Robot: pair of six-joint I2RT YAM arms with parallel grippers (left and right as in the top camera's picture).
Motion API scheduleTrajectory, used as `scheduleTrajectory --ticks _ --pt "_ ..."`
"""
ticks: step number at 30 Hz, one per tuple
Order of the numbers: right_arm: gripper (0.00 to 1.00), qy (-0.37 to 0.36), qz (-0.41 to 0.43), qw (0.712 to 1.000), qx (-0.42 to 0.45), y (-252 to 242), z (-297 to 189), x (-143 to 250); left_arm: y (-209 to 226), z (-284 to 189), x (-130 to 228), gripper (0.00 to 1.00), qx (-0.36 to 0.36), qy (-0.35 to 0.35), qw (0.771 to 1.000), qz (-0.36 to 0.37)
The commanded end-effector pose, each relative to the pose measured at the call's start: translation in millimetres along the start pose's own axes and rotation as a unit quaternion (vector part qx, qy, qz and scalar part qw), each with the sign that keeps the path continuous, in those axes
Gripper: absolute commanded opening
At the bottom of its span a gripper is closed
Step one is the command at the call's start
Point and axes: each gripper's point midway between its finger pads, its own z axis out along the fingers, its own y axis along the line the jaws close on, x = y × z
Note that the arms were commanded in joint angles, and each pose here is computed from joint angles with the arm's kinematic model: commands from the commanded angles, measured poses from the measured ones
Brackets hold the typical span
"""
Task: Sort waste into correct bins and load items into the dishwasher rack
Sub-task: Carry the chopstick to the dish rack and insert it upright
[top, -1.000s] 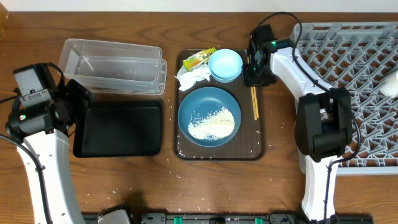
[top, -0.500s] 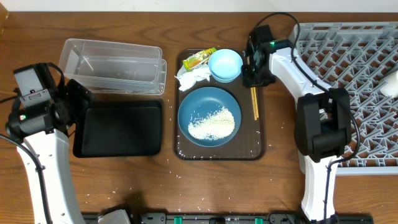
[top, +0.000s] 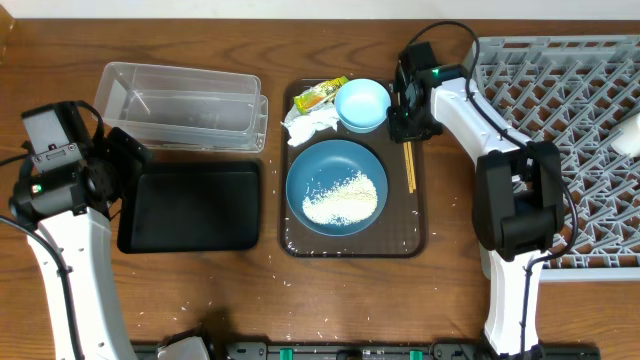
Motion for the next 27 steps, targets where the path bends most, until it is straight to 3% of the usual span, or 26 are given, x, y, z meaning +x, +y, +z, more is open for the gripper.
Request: scheduleTrajectory --ticks 1,14,19,21,27 --pt "0.25 0.016 -0.015 1.000 0.009 3.6 14.0 8.6 -0.9 -3.9 -6.5 0.95 0.000 -0.009 1.000 -0.002" --pt "0.25 0.030 -0.029 0.999 0.009 11.7 38.3 30.4 -0.9 -3.9 -6.5 0.95 0.000 -0.009 1.000 -0.002" --pt "0.17 0.031 -0.033 0.999 0.008 17.2 38.4 31.7 -0.9 -3.9 -6.5 0.96 0.000 -0.009 1.000 -0.002" --pt "0.01 0.033 -0.019 0.999 0.009 16.7 38.2 32.9 -0.9 -3.9 -6.5 0.95 0.000 -0.009 1.000 -0.002" --pt "0.01 0.040 0.014 0.999 0.012 12.8 21.4 28.8 -0.9 -3.9 -6.5 0.95 0.000 -0.009 1.000 -0.002"
